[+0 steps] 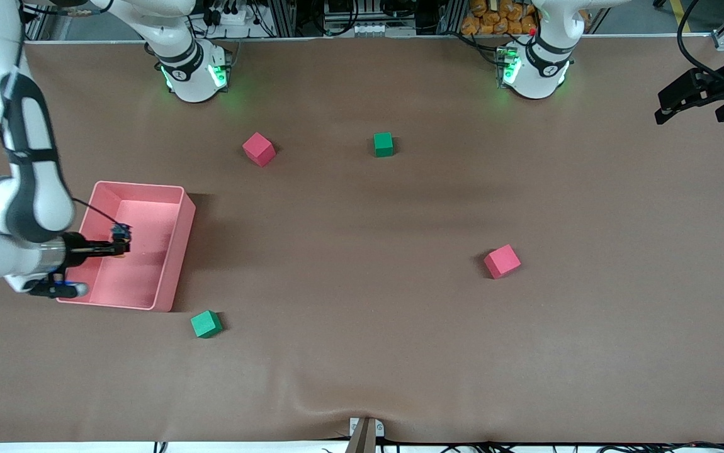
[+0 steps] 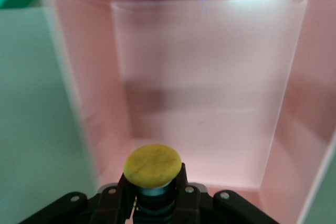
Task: Place and upright button with both arms
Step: 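Lift the button out of the tray and carry it to mid-table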
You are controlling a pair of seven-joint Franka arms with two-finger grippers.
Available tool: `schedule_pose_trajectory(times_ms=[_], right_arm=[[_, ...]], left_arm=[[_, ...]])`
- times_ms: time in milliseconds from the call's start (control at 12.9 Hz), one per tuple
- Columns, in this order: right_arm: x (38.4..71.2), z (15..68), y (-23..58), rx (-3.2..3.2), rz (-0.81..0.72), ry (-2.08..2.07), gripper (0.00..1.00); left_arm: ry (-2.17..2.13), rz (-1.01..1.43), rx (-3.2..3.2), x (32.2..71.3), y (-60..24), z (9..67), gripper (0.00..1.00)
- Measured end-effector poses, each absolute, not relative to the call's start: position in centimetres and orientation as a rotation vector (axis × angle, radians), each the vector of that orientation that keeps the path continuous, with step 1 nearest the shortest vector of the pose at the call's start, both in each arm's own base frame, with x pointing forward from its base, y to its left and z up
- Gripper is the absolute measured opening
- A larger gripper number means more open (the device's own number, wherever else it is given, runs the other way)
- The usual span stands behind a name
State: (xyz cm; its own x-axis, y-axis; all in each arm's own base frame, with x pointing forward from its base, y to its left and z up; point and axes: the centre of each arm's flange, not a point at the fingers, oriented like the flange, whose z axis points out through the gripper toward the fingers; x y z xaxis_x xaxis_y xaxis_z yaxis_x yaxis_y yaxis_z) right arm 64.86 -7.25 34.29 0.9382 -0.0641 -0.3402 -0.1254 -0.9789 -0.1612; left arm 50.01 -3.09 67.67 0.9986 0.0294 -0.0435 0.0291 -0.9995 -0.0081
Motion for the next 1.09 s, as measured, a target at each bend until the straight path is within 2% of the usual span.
schedule_pose_trajectory(times_ms=[233, 465, 776, 1086], right_arm=[[66.8, 40.1, 3.1, -2.946, 0.462, 0.172, 0.33], [66.0, 40.2, 20.1, -2.933, 0.361, 0.263, 0.33], [63.2, 32.8, 36.9, -2.894, 0.17, 0.186, 0.33], [56.8, 23.7, 50.1, -2.91, 0.084, 0.074, 0.33]], left_arm=[[-0.045, 0.063, -3.133, 50.0, -3.1, 67.8, 1.0], [-0.048, 0.06, -3.134, 49.9, -3.0, 67.9, 1.0], [-0.071, 0.036, -3.135, 49.5, -2.2, 68.8, 1.0], [-0.076, 0.046, -3.138, 49.3, -1.0, 68.9, 1.0]])
